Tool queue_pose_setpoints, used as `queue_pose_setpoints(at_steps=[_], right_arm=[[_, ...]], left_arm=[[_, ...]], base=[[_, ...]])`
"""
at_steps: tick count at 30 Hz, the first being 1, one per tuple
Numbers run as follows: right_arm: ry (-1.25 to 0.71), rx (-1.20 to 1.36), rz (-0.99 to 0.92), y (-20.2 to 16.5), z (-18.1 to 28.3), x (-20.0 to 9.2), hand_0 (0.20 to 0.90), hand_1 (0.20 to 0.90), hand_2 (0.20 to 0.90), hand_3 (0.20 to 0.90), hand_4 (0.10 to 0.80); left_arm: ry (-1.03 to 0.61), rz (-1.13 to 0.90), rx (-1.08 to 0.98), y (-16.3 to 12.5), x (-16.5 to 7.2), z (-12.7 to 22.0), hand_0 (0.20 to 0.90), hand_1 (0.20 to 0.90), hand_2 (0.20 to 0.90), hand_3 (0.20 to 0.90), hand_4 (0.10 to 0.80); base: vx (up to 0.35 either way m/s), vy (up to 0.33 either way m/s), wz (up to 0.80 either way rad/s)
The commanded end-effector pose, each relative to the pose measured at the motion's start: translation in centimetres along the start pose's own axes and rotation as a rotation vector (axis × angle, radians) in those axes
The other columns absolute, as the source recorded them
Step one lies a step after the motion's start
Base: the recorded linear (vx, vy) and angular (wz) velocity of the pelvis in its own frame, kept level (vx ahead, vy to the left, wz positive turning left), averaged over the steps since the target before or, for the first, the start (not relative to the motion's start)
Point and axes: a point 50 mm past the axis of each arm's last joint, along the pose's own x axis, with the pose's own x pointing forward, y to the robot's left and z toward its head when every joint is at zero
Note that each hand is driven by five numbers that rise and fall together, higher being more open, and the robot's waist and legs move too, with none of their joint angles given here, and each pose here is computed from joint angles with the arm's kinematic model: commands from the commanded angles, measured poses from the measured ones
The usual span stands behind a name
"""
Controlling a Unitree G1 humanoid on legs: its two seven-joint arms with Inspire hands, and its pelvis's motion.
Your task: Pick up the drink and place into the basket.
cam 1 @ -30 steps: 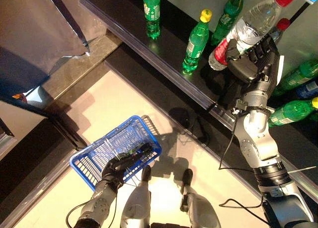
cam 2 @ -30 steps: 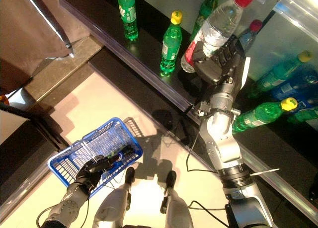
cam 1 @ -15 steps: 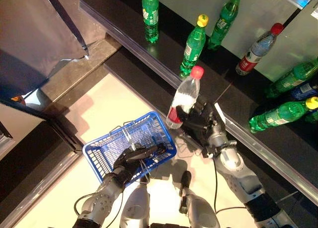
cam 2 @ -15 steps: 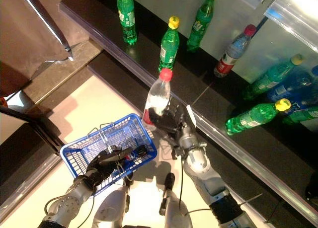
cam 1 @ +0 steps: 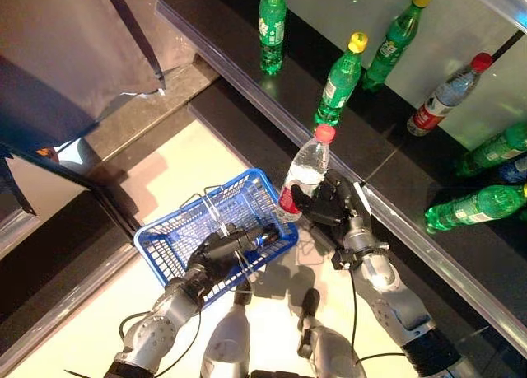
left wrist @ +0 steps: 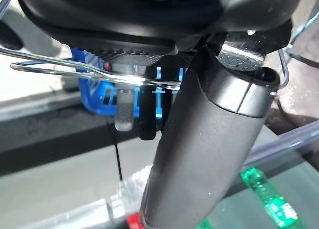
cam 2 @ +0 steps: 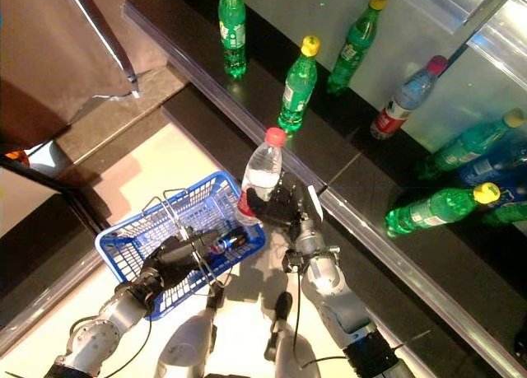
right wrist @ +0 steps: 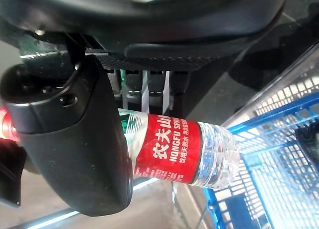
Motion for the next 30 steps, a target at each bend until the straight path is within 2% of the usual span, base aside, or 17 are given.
queue_pose_setpoints(at_steps=[1, 12, 20, 30], right_arm=[[-0.309, 0.076, 0.102, 2.6, 4.6, 0.8, 0.300, 0.300, 0.300, 0.200, 0.100], [-0.236, 0.074, 0.150, 4.6, 2.7, 1.2, 0.300, 0.300, 0.300, 0.200, 0.100], [-0.081, 0.000, 0.184, 6.4, -0.9, 1.7, 0.300, 0.300, 0.300, 0.200, 0.100], [0.108, -0.095, 0.111, 6.0, -5.7, 1.2, 0.300, 0.300, 0.300, 0.200, 0.100]], left_arm=[[-0.082, -0.687, -0.062, -11.0, -2.3, 1.6, 0.300, 0.300, 0.300, 0.200, 0.100], [0.020, -0.774, -0.078, -12.6, -2.0, -0.2, 0.300, 0.300, 0.300, 0.200, 0.100], [0.049, -0.862, -0.049, -14.0, -1.9, -0.9, 0.300, 0.300, 0.300, 0.200, 0.100], [0.058, -0.913, -0.049, -14.7, -1.9, -1.3, 0.300, 0.300, 0.300, 0.200, 0.100]], base=[[0.012, 0.035, 0.13], [0.028, 0.020, 0.06], [0.009, 0.015, 0.07], [0.003, 0.006, 0.05]])
